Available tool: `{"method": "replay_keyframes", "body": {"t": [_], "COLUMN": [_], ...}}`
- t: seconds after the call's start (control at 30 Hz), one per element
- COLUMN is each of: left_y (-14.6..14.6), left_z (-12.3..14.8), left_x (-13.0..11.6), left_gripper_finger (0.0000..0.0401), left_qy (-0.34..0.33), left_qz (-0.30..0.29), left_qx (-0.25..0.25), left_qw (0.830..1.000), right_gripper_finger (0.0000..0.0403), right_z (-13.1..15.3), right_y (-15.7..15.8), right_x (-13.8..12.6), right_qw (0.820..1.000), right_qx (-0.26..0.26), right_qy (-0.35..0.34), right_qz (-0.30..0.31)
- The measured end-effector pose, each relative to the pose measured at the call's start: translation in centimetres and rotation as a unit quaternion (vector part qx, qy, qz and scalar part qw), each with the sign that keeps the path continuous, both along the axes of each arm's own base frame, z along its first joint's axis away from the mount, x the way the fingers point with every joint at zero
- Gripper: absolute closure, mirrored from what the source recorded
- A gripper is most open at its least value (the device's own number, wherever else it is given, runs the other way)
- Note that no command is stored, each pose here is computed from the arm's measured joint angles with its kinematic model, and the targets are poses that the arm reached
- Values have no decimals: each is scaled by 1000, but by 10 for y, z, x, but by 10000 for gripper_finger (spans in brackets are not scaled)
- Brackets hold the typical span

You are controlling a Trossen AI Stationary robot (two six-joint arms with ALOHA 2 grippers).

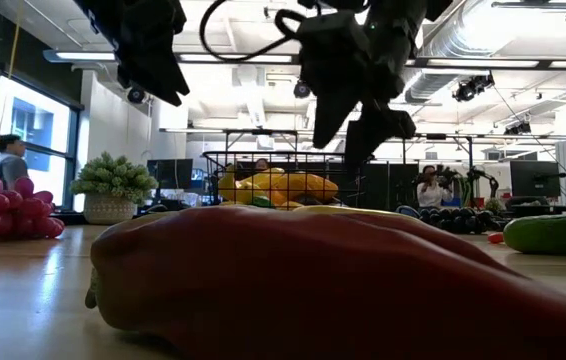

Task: Build produce basket
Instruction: Put the yellow banana into the black wire basket

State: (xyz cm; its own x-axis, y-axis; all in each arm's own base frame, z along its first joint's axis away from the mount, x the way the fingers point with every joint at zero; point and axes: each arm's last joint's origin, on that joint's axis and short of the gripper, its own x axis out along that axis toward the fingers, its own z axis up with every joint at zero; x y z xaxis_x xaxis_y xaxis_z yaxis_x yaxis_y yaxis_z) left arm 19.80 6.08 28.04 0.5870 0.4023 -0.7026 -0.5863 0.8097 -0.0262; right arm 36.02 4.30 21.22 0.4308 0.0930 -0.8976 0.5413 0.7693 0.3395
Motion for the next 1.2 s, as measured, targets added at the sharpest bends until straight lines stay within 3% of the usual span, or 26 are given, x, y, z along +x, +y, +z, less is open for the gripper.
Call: {"method": "replay_keyframes", "body": {"t": [0.6, 0.73, 1.0, 1.2], "left_y": [-1, -1, -1, -1], "left_z": [-1, -1, -3, -4], "left_x": [0, 0, -3, -4], "left_gripper_finger": [169, 169, 169, 169], "left_qy": [5, 6, 23, 38], "left_qz": [-1, 0, 2, 6], "left_qx": [1, 1, -1, 12], "left_qw": [1000, 1000, 1000, 999], "right_gripper_finger": [125, 161, 287, 301], "right_z": [-56, -58, -58, -58], "right_y": [5, 5, 4, 4], "right_x": [10, 9, 9, 9], "right_qw": [995, 994, 992, 992], "right_qx": [0, 4, 8, 22], "right_qy": [96, 103, 108, 108], "right_qz": [-31, -47, -60, -56]}}
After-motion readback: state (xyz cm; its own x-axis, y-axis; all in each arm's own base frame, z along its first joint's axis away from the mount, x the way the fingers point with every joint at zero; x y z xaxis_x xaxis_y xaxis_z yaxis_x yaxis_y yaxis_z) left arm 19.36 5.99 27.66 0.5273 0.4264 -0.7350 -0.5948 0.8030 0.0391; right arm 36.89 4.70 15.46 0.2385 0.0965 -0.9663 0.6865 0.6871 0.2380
